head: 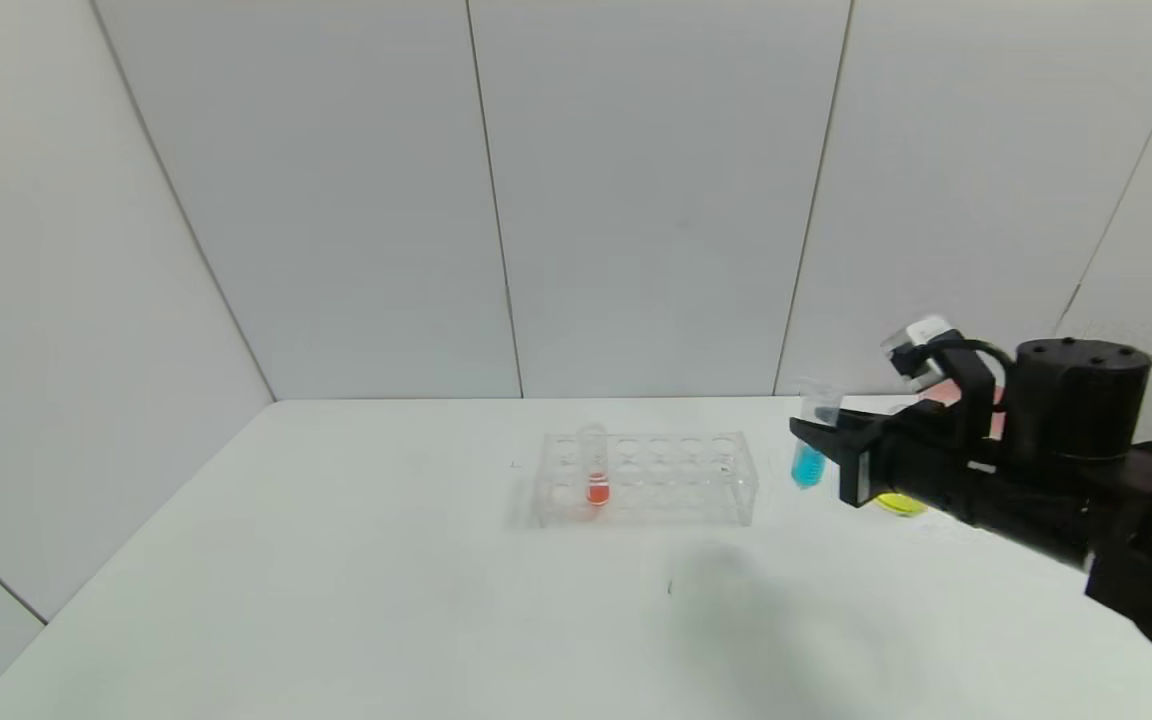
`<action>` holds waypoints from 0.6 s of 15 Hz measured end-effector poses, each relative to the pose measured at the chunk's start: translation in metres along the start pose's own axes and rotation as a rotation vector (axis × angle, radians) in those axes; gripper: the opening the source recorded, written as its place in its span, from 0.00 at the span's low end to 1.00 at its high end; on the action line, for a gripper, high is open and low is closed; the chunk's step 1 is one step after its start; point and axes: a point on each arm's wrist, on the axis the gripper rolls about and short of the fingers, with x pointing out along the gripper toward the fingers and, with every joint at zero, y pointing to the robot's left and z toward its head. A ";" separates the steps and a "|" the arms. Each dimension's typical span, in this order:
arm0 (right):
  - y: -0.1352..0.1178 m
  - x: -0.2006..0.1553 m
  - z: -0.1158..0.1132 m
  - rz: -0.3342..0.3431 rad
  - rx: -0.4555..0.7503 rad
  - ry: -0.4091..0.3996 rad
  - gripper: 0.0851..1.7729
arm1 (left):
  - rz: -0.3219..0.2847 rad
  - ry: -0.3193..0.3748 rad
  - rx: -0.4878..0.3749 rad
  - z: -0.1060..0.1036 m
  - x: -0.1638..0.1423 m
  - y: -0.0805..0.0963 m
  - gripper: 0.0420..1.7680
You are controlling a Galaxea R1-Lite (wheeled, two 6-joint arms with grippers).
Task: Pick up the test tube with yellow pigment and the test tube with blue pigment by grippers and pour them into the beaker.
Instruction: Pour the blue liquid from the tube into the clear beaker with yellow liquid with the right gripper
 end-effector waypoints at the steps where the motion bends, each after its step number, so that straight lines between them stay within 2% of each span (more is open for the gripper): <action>1: -0.017 -0.013 0.001 0.043 -0.014 0.023 0.25 | 0.000 0.000 0.000 0.000 0.000 0.000 1.00; 4: -0.063 -0.049 0.002 0.121 -0.080 0.103 0.25 | 0.000 0.000 0.000 0.000 0.000 0.000 1.00; 9: -0.112 -0.077 0.026 0.115 -0.184 0.179 0.25 | 0.000 0.000 0.000 0.000 0.000 0.000 1.00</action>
